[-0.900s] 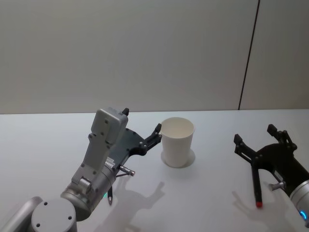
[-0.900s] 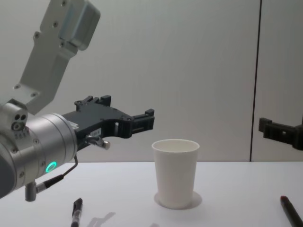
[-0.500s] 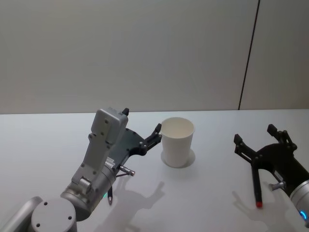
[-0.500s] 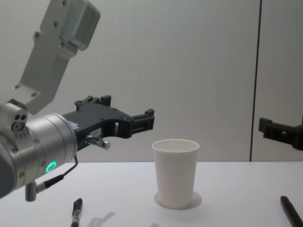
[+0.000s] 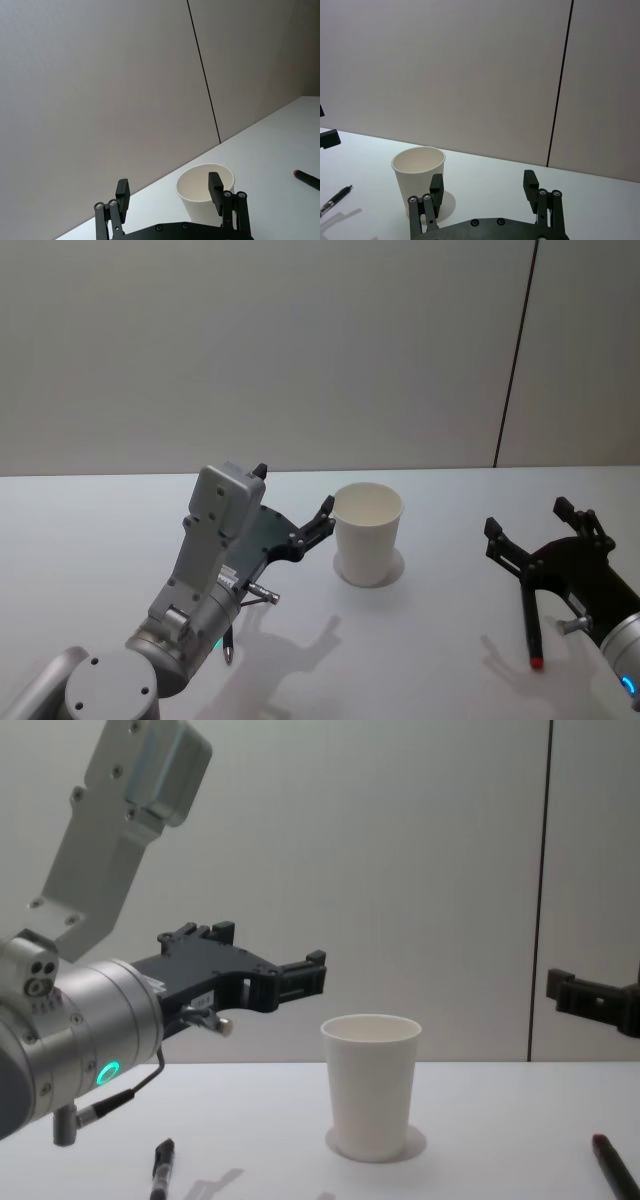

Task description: Place the pen into the pen holder.

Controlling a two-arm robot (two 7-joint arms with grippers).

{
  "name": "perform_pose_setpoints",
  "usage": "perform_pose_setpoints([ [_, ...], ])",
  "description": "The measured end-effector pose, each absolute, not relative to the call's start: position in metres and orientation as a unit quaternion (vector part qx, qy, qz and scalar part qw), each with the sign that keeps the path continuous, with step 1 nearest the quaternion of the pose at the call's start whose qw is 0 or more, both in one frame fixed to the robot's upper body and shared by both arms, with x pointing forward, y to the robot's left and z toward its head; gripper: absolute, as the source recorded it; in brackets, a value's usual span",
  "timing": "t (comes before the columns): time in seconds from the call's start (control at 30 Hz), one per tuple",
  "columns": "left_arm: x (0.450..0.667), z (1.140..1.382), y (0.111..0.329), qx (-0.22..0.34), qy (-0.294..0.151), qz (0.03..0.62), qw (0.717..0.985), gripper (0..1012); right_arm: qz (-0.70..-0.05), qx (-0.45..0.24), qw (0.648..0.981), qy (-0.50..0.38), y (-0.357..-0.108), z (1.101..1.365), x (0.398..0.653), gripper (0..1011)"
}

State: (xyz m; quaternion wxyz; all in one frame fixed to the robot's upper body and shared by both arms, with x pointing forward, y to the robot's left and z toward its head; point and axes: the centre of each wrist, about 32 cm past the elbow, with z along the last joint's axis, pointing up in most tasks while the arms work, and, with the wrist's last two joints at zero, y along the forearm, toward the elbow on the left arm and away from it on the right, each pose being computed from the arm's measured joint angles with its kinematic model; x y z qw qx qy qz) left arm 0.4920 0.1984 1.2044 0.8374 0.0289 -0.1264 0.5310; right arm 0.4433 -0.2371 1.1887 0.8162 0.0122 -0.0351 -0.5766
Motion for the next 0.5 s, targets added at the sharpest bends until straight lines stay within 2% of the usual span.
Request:
perform_pose_setpoints([
  [0.5,0.492,1.204,0.198,0.029,-0.126,0.531,0.837,1004,-0.579,0.001,0.815,-0.016,-0.23,1.201,0.445,1001],
])
